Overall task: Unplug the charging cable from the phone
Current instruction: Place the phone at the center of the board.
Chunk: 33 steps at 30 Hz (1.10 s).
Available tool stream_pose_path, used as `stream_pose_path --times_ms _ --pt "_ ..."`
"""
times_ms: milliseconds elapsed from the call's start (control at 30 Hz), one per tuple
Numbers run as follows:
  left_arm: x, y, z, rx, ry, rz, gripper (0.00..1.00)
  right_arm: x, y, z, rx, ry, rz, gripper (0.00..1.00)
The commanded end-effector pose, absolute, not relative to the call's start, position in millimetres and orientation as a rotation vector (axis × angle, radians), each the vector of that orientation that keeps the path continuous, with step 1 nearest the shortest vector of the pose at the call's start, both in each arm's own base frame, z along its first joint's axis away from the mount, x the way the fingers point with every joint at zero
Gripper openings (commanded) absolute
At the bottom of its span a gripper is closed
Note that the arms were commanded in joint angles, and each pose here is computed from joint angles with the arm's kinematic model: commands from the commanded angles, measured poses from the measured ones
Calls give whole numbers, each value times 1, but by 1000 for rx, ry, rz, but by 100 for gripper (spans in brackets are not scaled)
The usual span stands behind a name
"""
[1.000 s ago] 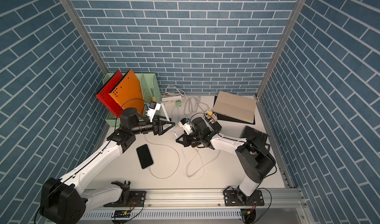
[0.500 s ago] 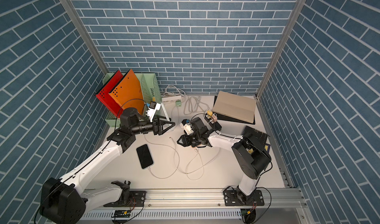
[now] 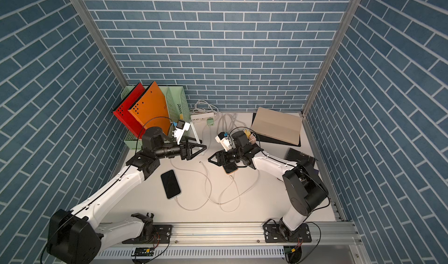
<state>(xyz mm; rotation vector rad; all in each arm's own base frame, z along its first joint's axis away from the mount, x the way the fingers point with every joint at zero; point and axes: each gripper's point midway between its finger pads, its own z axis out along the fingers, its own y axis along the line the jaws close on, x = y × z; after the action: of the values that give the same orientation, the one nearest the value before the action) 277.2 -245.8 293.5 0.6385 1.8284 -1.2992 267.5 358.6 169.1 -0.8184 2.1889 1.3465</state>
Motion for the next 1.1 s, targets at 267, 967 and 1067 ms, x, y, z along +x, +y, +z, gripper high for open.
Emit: stream_pose_path --times_ms 267,967,1067 --pt "258 -248 327 788 1690 -1327 0 266 349 292 -941 1713 1618 76" --pt "242 -254 323 871 1674 -1372 0 238 365 350 -1124 1465 1776 100" --pt "241 -255 322 875 1677 -1374 0 236 372 348 -1137 1466 1788 100"
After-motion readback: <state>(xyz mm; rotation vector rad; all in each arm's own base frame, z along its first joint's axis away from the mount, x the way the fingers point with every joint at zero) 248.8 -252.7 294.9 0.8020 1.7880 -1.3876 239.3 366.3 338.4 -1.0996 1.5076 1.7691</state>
